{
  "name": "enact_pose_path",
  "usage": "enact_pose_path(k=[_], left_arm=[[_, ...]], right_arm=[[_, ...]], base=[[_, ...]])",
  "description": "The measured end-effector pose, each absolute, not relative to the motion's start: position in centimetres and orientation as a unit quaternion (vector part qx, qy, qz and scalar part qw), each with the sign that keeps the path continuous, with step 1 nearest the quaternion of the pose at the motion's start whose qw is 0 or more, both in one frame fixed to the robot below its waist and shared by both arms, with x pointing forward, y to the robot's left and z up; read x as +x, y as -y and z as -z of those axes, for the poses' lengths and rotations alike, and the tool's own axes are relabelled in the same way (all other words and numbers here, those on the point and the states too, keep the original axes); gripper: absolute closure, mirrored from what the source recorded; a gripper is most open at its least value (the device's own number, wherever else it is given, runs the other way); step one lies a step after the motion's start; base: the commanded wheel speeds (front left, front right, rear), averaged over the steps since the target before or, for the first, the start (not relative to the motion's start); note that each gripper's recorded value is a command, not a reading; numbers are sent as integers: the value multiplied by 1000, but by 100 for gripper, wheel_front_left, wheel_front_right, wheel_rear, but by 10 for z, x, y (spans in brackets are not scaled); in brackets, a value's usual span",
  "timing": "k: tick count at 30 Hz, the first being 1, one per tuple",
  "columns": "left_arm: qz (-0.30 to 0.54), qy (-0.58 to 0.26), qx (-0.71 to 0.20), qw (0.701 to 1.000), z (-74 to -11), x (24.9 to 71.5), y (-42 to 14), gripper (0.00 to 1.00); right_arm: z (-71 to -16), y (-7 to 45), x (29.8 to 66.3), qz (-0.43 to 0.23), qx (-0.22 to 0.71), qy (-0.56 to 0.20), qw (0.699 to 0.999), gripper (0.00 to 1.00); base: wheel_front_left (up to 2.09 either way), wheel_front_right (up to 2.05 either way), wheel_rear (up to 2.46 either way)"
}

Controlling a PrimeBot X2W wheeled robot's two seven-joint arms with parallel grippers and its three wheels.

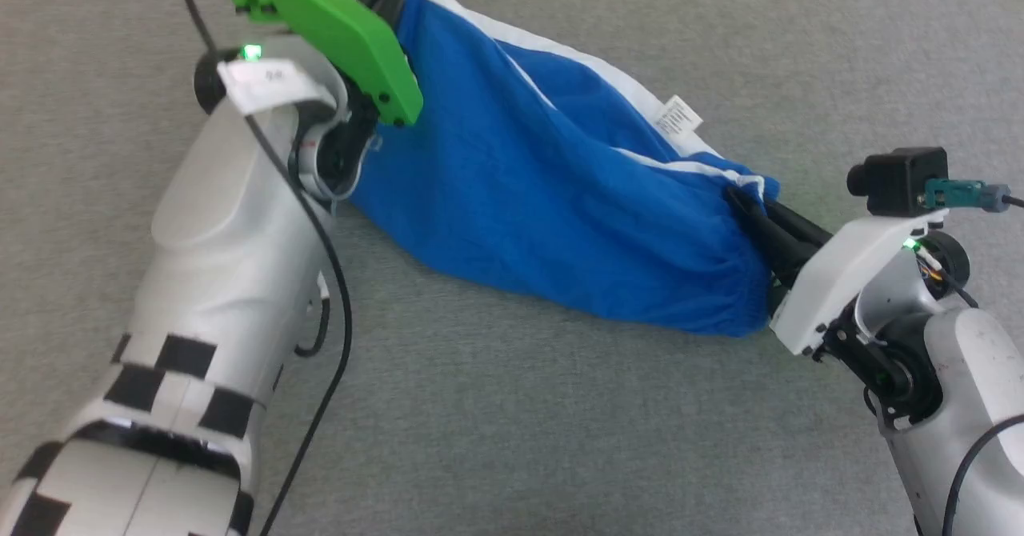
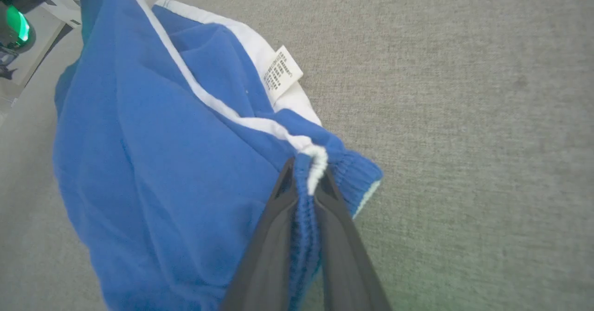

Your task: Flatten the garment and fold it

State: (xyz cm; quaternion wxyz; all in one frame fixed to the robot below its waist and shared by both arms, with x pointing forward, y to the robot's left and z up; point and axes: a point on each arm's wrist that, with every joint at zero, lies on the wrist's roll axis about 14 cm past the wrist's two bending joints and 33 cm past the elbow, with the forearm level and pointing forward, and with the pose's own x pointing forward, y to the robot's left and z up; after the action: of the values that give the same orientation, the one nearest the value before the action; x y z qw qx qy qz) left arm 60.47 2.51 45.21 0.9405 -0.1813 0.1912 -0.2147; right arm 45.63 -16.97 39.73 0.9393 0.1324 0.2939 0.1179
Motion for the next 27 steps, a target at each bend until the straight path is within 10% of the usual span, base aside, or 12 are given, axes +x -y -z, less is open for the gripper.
enact_pose_path(k=[14,15,16,18,19,27], left_arm=[[195,-277,-141,930,-395,614,-14,100],[192,-283,-140,929,-392,613,-14,77],[191,-285,-140,929,-391,613,-15,0],[189,-286,-141,929,-392,614,-15,0],[187,-285,-141,930,-393,614,-15,0],[196,-241,-144,939,-424,621,-16,0]], right_arm=[[-383,183,452,-95,139,-308,936,100],[-383,183,452,-94,139,-309,936,100],[-383,183,452,-94,140,-309,936,100],[-383,183,452,-93,141,-309,936,55],[-383,183,453,-94,141,-309,936,0],[-393,185,456,-91,145,-297,939,0]], base=[[0,0,0],[0,0,0],[0,0,0],[0,0,0],[0,0,0],[0,0,0]])
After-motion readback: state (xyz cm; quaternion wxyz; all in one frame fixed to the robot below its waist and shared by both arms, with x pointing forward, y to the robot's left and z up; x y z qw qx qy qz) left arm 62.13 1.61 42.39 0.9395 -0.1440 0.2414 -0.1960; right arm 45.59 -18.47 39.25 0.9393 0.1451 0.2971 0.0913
